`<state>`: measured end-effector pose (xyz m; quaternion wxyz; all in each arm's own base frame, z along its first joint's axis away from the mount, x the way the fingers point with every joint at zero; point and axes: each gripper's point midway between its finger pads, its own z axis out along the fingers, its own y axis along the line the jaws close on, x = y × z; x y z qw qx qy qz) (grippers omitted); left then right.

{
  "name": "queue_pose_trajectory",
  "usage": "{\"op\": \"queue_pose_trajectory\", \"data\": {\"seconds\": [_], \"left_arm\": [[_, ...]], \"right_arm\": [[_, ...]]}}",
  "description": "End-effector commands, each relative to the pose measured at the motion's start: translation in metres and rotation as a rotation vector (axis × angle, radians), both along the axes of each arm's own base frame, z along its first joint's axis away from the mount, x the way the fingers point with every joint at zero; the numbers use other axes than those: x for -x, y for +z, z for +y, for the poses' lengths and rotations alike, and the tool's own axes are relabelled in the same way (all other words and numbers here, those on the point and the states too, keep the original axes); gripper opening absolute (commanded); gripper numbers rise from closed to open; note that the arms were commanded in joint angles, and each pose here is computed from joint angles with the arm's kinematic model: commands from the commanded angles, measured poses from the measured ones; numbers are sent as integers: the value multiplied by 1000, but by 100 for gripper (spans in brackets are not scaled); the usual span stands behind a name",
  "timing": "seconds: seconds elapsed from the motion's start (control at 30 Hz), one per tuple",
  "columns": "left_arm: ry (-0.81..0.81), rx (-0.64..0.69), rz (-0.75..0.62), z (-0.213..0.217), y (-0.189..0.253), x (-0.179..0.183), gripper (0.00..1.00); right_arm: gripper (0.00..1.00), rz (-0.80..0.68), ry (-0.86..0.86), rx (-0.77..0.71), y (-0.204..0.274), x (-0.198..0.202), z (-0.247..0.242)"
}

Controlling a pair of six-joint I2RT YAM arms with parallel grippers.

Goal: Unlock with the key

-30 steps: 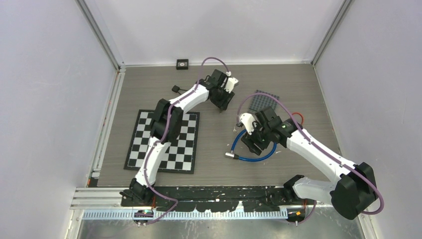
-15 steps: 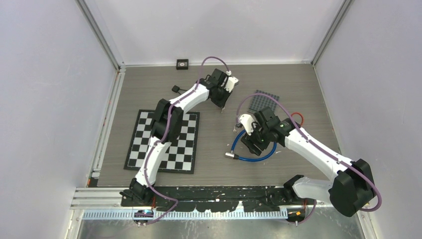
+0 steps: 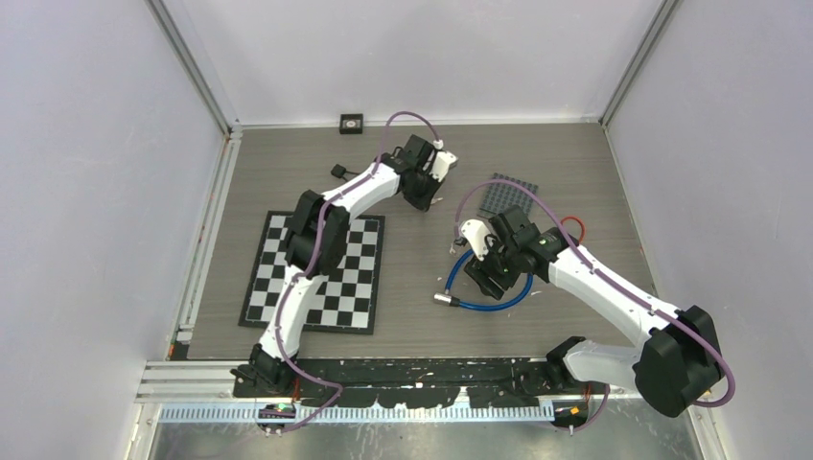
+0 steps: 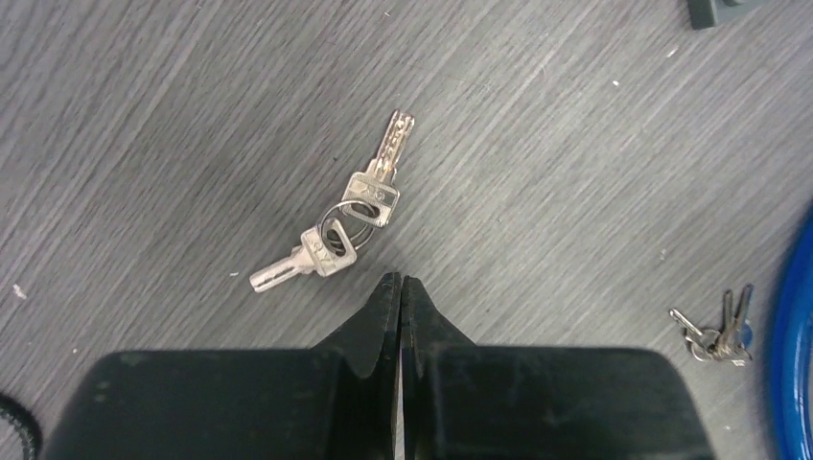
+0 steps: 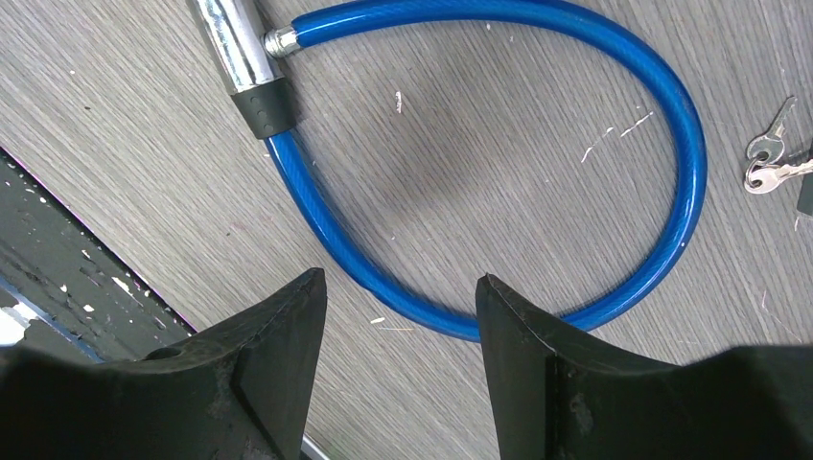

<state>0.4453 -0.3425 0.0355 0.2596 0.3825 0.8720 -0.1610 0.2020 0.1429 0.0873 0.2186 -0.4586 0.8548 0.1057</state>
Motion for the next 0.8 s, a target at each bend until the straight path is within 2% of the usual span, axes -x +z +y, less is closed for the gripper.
{"op": "queue_pose_trajectory", "data": {"seconds": [0.0, 0.07, 0.27, 0.37, 0.53, 0.63, 0.77], "left_arm": [[-15, 83, -117, -8, 60, -8, 0], [-1, 76, -127, -6, 62, -11, 3], [-43, 19, -190, -3, 62, -25, 34], [-122, -26, -225, -2, 55, -31, 42], [-247, -95, -271, 2, 49, -39, 71], [-292, -121, -276, 2, 45, -43, 78], [-343, -128, -228, 2, 28, -42, 78]], "right_arm": [[63, -28, -13, -14, 7, -4, 0], [63, -30, -14, -13, 7, -5, 0], [63, -31, -17, -7, 6, -5, -2], [63, -30, -17, -2, 5, -5, -2], [63, -29, -25, 5, 4, -6, -5], [63, -26, -32, 14, 2, -8, -6], [62, -16, -36, 27, -2, -8, -8]]}}
